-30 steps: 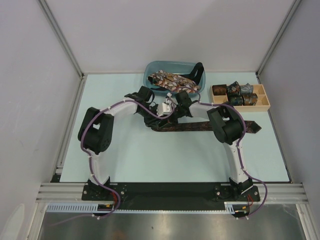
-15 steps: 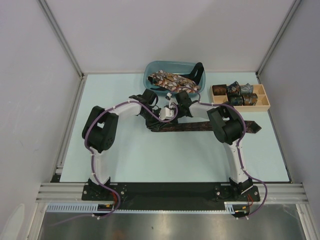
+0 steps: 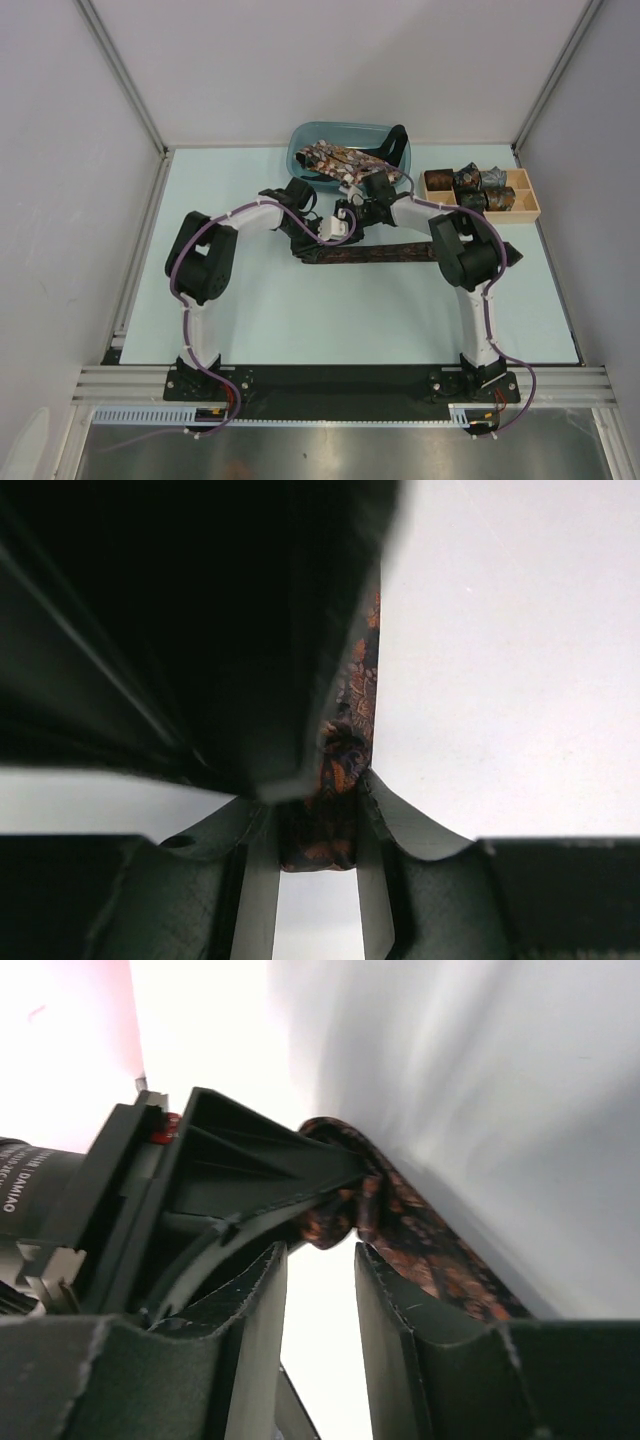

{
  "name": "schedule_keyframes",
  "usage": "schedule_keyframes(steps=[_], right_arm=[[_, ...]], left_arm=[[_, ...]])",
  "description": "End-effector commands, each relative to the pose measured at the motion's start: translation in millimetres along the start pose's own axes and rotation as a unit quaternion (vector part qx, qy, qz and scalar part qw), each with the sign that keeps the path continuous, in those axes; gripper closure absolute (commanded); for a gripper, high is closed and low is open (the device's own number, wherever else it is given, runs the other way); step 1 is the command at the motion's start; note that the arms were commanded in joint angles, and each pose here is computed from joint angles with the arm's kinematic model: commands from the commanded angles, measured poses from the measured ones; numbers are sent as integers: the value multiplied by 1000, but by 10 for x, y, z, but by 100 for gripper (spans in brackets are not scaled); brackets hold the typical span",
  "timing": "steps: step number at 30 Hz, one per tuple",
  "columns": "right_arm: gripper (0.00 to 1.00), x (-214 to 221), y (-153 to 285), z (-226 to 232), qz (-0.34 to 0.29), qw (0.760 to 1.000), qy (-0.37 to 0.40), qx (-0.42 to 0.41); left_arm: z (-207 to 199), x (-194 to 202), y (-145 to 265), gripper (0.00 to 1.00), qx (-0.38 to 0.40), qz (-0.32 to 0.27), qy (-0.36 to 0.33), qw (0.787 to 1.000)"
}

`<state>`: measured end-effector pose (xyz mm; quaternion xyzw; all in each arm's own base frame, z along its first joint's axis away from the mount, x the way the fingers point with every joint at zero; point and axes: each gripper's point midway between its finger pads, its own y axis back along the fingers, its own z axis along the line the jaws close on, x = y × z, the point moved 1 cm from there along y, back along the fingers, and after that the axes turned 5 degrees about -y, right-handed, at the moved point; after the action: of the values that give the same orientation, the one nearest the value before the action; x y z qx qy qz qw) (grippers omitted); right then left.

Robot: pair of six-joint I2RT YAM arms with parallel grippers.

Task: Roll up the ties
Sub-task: Roll the tie at the center of the board.

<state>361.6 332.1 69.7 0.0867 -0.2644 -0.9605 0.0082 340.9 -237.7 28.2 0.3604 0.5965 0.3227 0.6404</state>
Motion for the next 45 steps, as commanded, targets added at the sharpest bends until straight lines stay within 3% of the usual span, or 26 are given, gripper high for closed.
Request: schedule_keyframes(steps=[1, 40, 42, 45], right_arm=[[62, 71, -61, 262, 13, 999, 8, -36], [71, 178, -358, 14, 34, 997, -46, -51], [74, 153, -361, 46, 32, 997, -44, -54], [92, 147, -345, 51, 30, 997, -38, -53]], left_arm=[[-171, 172, -77, 65, 38, 31, 9, 999], [-152, 170, -50, 62, 35, 25, 12, 999], [-154, 168, -45, 61, 35, 25, 11, 999], [-147, 188, -35, 56, 34, 25, 14, 999]])
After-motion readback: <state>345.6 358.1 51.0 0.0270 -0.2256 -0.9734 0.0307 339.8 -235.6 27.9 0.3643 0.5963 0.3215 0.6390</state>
